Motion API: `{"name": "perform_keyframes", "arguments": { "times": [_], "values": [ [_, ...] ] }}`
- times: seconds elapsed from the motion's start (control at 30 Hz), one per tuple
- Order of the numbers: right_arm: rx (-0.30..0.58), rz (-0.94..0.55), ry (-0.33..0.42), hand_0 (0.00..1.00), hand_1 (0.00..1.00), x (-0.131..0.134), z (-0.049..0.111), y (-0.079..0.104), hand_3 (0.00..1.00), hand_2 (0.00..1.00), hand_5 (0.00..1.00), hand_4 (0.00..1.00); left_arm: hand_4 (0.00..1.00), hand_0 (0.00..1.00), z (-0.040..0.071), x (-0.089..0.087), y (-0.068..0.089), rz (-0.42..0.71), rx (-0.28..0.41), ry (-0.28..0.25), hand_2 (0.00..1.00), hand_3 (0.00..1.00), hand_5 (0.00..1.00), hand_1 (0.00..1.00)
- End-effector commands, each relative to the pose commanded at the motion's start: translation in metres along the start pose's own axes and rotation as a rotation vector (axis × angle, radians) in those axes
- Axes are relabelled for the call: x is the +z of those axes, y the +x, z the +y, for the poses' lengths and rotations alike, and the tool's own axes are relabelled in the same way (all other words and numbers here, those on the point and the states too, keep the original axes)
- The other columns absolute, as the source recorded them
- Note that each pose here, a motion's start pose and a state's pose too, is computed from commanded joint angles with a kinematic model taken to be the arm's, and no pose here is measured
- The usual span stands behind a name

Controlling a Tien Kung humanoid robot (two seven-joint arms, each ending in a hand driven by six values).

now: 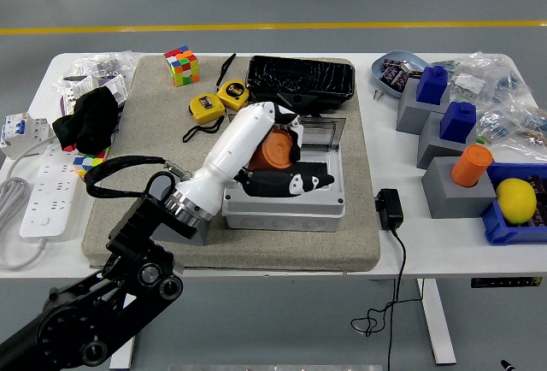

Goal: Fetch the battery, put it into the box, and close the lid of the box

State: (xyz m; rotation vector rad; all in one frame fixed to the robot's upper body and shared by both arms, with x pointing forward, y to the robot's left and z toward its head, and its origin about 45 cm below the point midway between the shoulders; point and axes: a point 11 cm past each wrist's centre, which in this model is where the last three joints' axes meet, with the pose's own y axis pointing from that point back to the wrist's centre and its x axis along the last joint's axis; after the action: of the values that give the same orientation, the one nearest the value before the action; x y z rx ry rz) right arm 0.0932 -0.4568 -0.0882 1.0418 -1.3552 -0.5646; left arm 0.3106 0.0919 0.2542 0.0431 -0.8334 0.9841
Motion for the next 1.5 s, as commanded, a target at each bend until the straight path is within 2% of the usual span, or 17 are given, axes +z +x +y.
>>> {"name": "perform_keyframes", "arguments": {
  "times": [0.17,0.53,0.93,1.2,1.5],
  "values": [
    [0.0,0.007,-0.001,0.754,0.692,0.001,0.0,0.0,0.739,0.706,0.998,0.998,0.953,0.053,-0.006,-0.014,-0.011,-0.012,-0.018,0.02,0.006,0.013,0.21,0.002],
    [-0.001,0.015,-0.001,0.753,0.693,0.0,0.0,0.0,0.739,0.705,0.998,0.998,0.951,0.059,-0.013,-0.045,-0.023,-0.047,0.0,0.08,0.002,0.01,0.227,0.002],
    [0.002,0.02,0.0,0.753,0.693,0.0,0.0,0.002,0.738,0.705,0.998,0.998,0.946,0.057,-0.024,-0.057,-0.039,-0.077,-0.045,0.091,0.002,0.011,0.241,0.002],
    [0.002,0.022,0.0,0.753,0.693,-0.001,0.0,0.002,0.739,0.705,0.998,0.998,0.946,0.057,-0.029,-0.075,-0.03,-0.138,-0.046,0.115,0.002,0.011,0.245,0.002],
    [0.001,0.024,0.0,0.753,0.691,0.0,0.0,0.002,0.738,0.705,0.998,0.998,0.95,0.064,-0.025,-0.092,-0.023,-0.174,-0.04,0.157,0.002,0.012,0.267,0.002]
  ]
}}
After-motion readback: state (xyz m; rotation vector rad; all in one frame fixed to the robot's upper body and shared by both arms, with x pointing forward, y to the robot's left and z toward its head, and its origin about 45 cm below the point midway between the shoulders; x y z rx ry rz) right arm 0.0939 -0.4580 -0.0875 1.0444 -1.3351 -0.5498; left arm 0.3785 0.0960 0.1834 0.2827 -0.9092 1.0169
